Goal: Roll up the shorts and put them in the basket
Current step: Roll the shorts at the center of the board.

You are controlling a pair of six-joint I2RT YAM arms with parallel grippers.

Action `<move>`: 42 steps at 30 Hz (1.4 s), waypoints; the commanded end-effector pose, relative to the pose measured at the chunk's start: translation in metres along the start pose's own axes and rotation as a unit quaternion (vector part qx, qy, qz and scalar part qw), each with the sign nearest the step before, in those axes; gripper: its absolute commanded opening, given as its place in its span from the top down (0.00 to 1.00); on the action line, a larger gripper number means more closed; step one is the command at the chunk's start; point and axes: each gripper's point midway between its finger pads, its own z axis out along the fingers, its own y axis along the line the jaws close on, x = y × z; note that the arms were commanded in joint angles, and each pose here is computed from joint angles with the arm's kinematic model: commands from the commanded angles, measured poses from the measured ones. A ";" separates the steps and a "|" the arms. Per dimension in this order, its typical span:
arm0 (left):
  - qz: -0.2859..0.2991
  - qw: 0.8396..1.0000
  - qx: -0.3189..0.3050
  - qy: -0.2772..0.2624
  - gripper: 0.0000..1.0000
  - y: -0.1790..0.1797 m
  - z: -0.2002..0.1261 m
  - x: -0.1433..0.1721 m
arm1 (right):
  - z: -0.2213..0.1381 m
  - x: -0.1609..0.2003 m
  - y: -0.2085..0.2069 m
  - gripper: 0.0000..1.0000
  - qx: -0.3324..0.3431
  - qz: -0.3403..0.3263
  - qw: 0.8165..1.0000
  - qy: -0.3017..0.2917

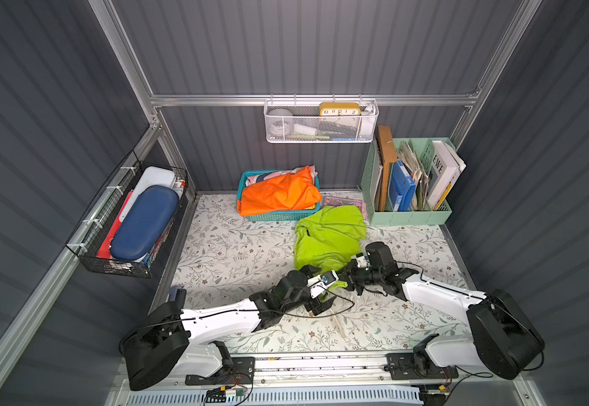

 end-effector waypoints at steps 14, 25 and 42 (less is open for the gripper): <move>-0.034 0.999 -0.016 0.036 0.09 -0.004 0.021 0.035 | -0.008 0.001 0.000 1.00 -0.034 0.003 0.999 0.002; -0.051 0.997 -0.007 0.056 0.06 -0.010 0.033 0.047 | -0.013 0.002 0.009 1.00 -0.053 0.000 0.999 0.008; -0.055 0.997 0.016 0.058 0.78 -0.010 0.031 0.026 | -0.019 0.003 -0.014 1.00 -0.025 -0.002 1.000 0.005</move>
